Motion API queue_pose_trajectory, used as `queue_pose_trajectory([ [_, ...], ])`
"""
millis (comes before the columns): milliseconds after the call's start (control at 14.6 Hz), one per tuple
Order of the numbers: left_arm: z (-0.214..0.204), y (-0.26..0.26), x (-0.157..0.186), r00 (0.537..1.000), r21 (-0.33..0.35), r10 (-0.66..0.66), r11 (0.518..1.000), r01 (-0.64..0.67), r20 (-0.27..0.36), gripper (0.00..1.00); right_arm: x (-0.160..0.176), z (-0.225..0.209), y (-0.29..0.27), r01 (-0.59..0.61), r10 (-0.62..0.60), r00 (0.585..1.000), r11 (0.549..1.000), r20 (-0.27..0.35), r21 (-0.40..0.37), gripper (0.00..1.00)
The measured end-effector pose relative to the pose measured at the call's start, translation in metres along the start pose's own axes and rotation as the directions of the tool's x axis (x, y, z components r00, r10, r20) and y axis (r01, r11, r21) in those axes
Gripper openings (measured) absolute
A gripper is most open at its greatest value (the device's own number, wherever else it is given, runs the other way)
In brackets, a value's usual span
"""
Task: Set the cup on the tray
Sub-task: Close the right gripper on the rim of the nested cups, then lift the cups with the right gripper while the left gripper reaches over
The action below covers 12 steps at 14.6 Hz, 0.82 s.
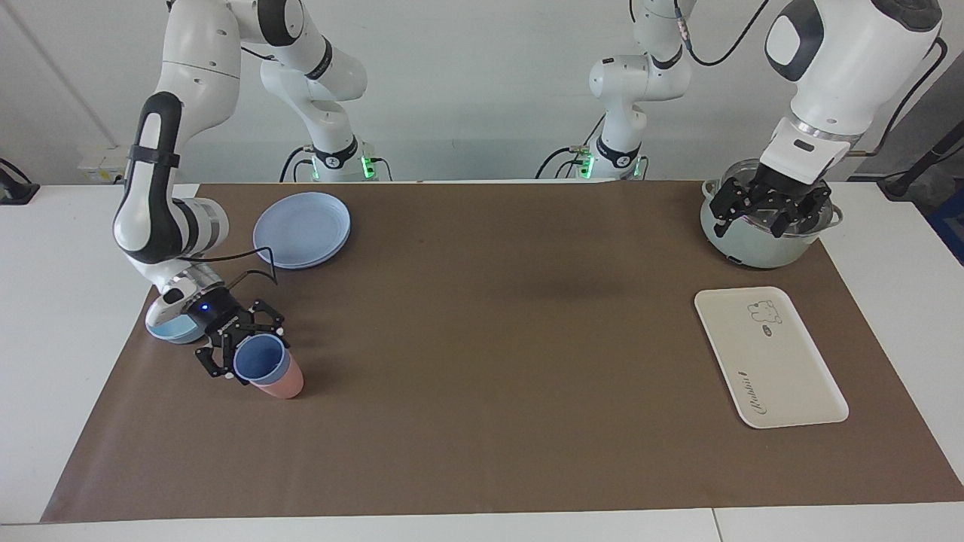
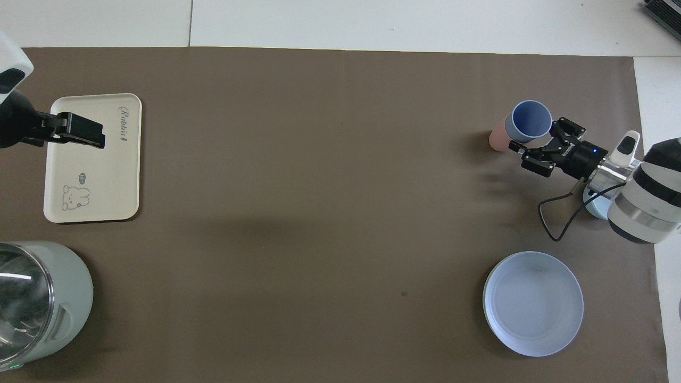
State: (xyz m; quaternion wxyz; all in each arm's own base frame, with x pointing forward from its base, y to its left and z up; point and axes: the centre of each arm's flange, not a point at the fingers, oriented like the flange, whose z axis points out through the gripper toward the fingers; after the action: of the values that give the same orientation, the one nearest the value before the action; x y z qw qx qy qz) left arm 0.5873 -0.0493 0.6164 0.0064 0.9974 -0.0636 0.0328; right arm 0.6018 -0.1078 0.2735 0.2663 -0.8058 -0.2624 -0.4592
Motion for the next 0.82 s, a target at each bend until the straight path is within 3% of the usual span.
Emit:
queue_pose_trajectory([
  [412,0.003,0.0,-0.002,0.999,0.0,0.031,1.0,-0.031,0.007,1.0,0.003,0.011,-0.007,0.012,-0.012,1.0,1.0,0.001,-0.011,1.0],
  [549,0.003,0.0,-0.003,0.999,0.0,0.031,1.0,-0.031,0.008,1.0,0.004,0.011,-0.007,0.03,-0.03,1.0,0.999,-0.003,-0.016,0.88],
  [824,0.002,0.0,-0.003,0.999,0.0,0.031,1.0,-0.031,0.007,1.0,0.014,0.008,-0.002,0.06,-0.059,0.998,0.997,0.018,-0.057,0.88],
])
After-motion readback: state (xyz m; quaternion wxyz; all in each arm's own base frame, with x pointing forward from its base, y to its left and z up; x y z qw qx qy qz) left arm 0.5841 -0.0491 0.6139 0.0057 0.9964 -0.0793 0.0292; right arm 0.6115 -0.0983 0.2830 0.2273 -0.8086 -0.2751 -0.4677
